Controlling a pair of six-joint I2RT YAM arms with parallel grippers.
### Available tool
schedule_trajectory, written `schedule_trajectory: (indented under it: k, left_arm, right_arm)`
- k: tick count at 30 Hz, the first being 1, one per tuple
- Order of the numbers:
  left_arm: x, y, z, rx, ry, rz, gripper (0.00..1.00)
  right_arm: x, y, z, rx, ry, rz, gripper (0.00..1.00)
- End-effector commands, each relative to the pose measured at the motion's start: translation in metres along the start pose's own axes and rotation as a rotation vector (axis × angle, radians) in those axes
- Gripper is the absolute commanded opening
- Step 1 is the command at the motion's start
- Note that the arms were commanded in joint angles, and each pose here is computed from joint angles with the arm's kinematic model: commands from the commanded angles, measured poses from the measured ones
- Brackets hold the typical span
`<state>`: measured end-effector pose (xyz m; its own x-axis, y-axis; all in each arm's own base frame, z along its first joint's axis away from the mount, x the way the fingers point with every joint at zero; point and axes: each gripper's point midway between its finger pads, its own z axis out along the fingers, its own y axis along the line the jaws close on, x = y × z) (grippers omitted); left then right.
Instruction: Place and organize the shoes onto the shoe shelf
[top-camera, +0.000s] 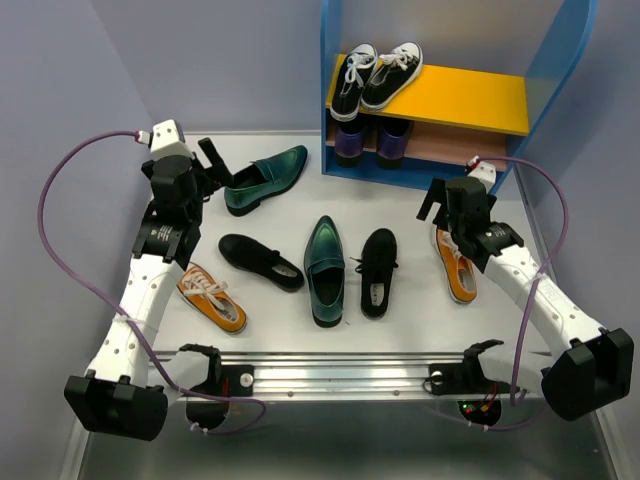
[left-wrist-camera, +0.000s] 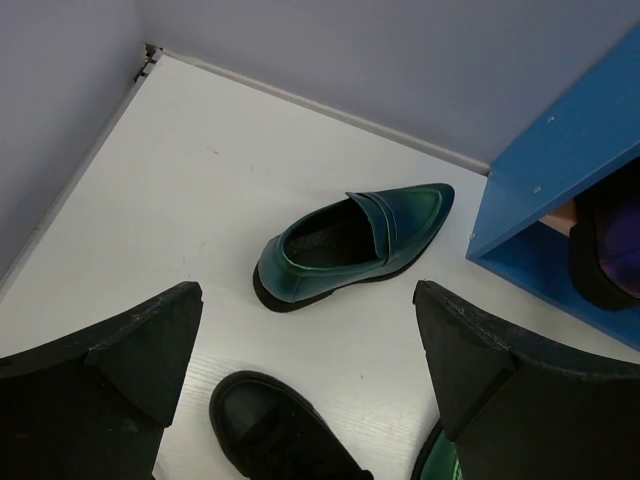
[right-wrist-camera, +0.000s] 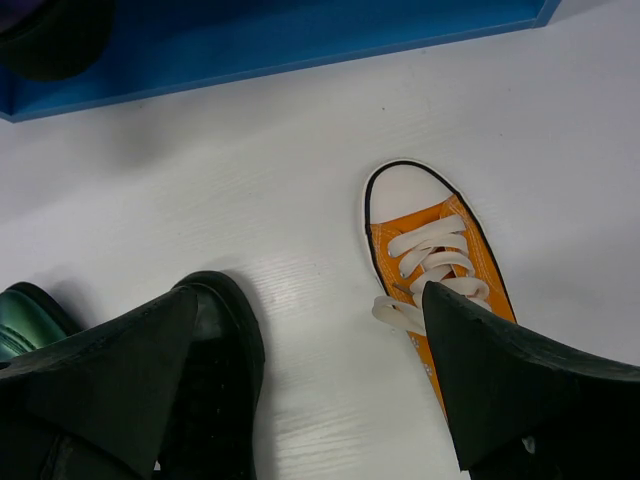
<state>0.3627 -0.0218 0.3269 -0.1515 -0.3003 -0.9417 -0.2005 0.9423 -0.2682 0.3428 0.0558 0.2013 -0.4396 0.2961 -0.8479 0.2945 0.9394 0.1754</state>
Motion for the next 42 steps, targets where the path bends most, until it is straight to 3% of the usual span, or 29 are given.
schedule_trajectory:
  k: [1,13,23,25,32,42]
  left_arm:
    - [-0.011,-0.007,0.0,0.03,-0.027,0.0,0.99]
    - [-0.007,-0.01,0.003,0.02,-0.003,-0.049,0.99]
    - [-0.005,-0.007,0.002,0.01,0.002,-0.058,0.99]
    - [0.005,-0.01,0.008,0.014,0.054,-0.038,0.99]
    - [0.009,-0.013,0.01,0.033,0.067,-0.017,0.99]
    - [0.015,-0.017,0.012,0.057,0.084,-0.016,0.99]
  right_arm:
    - [-0.009,-0.005,-0.003,0.018,-0.038,0.005,1.0]
    - [0.002,-0.007,-0.006,0.023,0.018,-0.017,1.0]
    - [0.063,-0.038,-0.023,0.167,0.243,0.08,1.0]
    - [0.07,-0.044,-0.025,0.201,0.259,0.108,1.0]
    - [0.088,-0.065,-0.038,0.302,0.297,0.161,0.95]
    - [0.11,-0.069,-0.031,0.323,0.383,0.11,0.95]
